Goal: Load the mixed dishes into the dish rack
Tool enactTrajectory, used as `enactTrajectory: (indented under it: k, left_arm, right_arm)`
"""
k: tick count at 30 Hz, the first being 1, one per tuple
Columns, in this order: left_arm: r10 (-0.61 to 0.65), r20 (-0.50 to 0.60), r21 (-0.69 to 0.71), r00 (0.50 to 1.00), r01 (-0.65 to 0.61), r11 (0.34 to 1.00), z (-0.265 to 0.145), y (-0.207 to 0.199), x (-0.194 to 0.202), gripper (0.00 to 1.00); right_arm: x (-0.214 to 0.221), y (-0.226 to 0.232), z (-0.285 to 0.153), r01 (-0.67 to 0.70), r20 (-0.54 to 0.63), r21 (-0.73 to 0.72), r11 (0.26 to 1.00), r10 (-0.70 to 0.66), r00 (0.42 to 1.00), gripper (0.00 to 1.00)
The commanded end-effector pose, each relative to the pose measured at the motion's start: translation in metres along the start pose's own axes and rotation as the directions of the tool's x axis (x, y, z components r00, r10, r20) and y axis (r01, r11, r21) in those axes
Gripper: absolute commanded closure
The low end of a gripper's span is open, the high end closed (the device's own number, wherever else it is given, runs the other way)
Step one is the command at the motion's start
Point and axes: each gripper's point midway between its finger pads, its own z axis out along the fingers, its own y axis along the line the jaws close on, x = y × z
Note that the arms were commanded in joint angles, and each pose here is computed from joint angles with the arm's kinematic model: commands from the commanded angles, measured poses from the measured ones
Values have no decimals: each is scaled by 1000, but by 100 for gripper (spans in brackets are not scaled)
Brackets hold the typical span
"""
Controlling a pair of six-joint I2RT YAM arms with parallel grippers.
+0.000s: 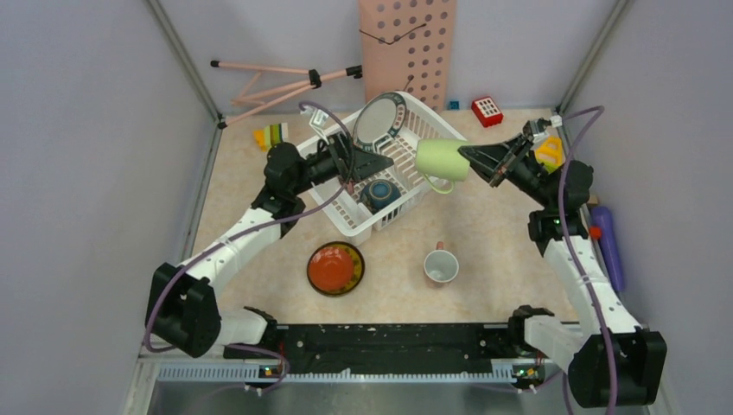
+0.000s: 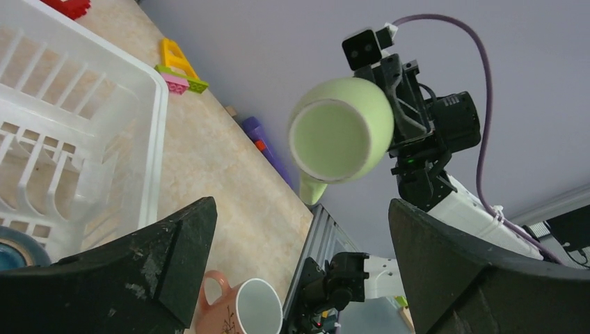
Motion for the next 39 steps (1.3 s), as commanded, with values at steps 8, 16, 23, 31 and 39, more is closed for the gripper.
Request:
enactTrajectory:
  k: [8, 16, 23, 31, 39]
  left_arm:
    - [168, -14, 268, 986, -158, 950, 28, -58, 7, 6]
    - [211, -23, 280, 977, -197, 940, 39, -61, 14, 6]
    - [218, -42, 276, 975, -198, 941, 46, -57, 18, 5]
    - [230, -75, 317, 970, -195, 928, 43, -64, 23, 100]
    - [313, -58, 147, 948, -302, 942, 37, -50, 8, 100]
  right_arm:
    - [26, 64, 4, 27, -112, -188, 982, -49, 992, 100]
    - [41, 64, 10, 2, -180, -218, 976, -42, 983, 100]
    - [52, 65, 13, -22, -225, -239, 971, -34, 974, 100]
    - [43, 55, 18, 16, -162, -240, 971, -57, 985, 83]
    - [29, 13, 30, 48, -87, -111, 993, -58, 995, 21]
